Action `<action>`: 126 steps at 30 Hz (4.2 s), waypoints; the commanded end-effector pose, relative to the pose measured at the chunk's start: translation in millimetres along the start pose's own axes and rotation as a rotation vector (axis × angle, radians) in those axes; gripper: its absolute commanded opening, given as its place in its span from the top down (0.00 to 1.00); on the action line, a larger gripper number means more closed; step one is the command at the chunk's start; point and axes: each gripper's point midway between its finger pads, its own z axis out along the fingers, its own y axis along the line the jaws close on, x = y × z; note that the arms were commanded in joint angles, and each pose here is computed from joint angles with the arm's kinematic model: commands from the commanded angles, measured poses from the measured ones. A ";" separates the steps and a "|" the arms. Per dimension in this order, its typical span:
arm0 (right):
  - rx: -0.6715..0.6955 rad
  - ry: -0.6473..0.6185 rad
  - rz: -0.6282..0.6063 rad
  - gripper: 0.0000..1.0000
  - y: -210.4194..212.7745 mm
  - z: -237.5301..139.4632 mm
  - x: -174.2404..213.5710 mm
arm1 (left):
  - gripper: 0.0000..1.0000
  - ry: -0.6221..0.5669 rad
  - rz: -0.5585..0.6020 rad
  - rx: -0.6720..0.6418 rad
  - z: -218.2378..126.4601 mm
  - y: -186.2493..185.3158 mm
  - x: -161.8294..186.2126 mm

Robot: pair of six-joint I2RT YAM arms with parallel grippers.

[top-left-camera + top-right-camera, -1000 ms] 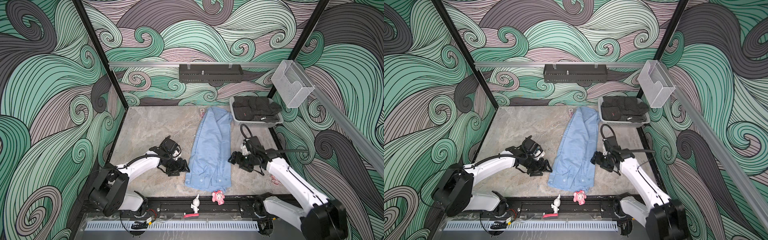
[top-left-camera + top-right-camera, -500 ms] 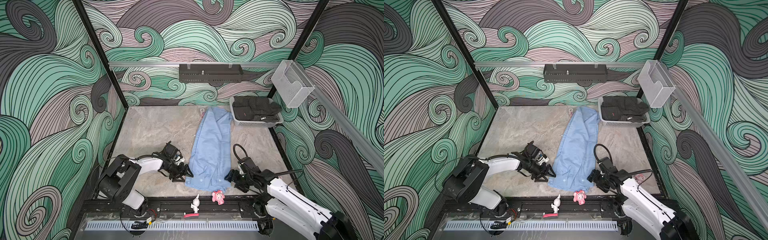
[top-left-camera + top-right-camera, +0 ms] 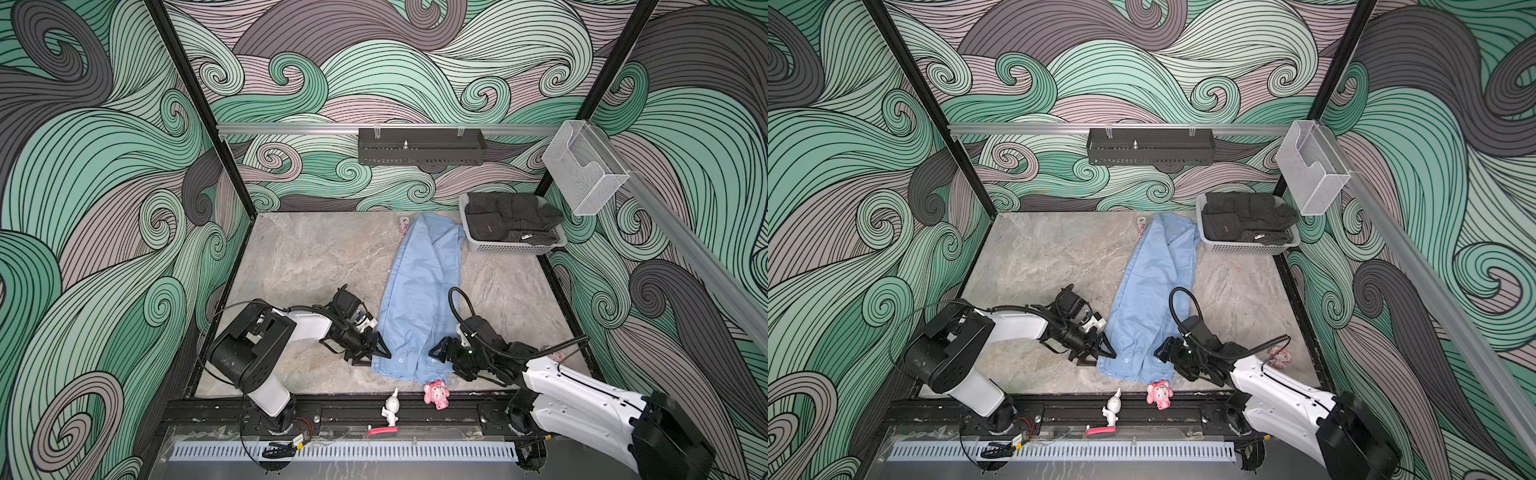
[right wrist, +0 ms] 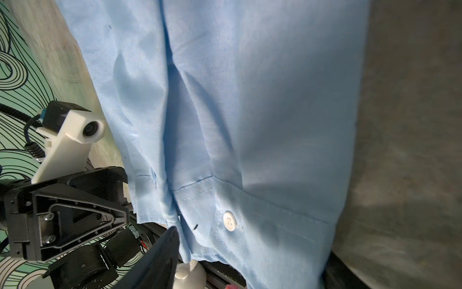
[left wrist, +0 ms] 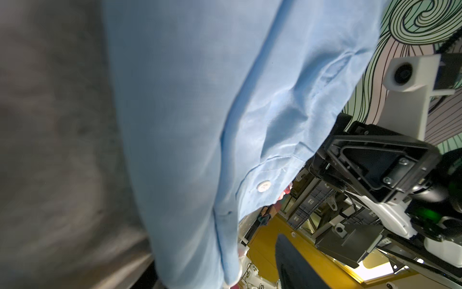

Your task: Fold and stack the long sleeve shirts

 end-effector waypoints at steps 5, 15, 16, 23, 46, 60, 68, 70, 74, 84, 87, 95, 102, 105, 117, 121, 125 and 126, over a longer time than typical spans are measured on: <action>0.216 -0.033 0.036 0.19 -52.9 -23.7 9.5 | 0.41 -0.013 -0.039 -0.104 9.4 25.7 0.1; 0.157 -0.010 0.096 0.28 -63.0 -3.6 16.2 | 0.52 -0.003 -0.033 -0.094 11.2 21.7 -3.8; 0.156 0.000 0.086 0.29 -60.6 -2.0 16.3 | 0.54 -0.002 -0.031 -0.092 11.2 21.4 -3.6; 0.104 0.045 0.083 0.47 -48.6 11.7 19.5 | 0.64 -0.010 -0.031 -0.066 12.7 18.1 -5.1; 0.071 0.143 -0.016 1.00 14.3 -70.5 39.0 | 1.00 -0.098 0.064 0.083 -23.8 -67.9 26.1; -0.046 0.188 0.076 1.00 37.3 -92.4 52.8 | 1.00 -0.117 0.050 0.116 -26.3 -88.6 46.7; -0.112 0.154 0.127 1.00 67.3 -97.9 22.9 | 1.00 -0.125 0.068 0.155 -38.9 -130.1 7.7; -0.137 0.143 0.158 1.00 72.4 -102.0 9.2 | 1.00 -0.134 0.071 0.161 -44.9 -138.3 -3.6; -0.158 0.139 0.187 1.00 80.5 -103.8 -17.3 | 1.00 -0.125 0.068 0.166 -50.0 -150.1 -25.3; -0.200 0.122 0.273 1.00 84.6 -94.9 -92.2 | 1.00 -0.126 0.050 0.200 -59.8 -173.0 -90.8; -0.213 0.108 0.305 1.00 78.9 -89.0 -111.4 | 1.00 -0.123 0.043 0.211 -58.9 -176.3 -111.6; -0.232 0.073 0.364 1.00 66.8 -71.7 -153.3 | 1.00 -0.114 -0.009 0.210 -48.5 -168.2 -159.1; -0.239 0.058 0.390 1.00 62.9 -58.3 -180.2 | 1.00 -0.125 -0.011 0.218 -52.8 -174.6 -183.3; -0.242 0.047 0.396 1.00 62.0 -57.3 -190.8 | 1.00 -0.130 -0.017 0.217 -54.2 -176.3 -190.1; -0.227 0.027 0.413 1.00 55.4 -46.4 -226.2 | 1.00 -0.151 -0.039 0.186 -49.5 -173.5 -227.6; -0.225 0.024 0.418 1.00 54.8 -41.3 -237.4 | 1.00 -0.158 -0.048 0.181 -46.5 -171.2 -242.0; -0.218 0.023 0.425 1.00 52.9 -33.5 -250.2 | 1.00 -0.159 -0.067 0.175 -42.6 -166.2 -256.3; -0.215 0.022 0.425 1.00 52.0 -31.2 -253.4 | 1.00 -0.157 -0.070 0.175 -41.0 -165.4 -259.0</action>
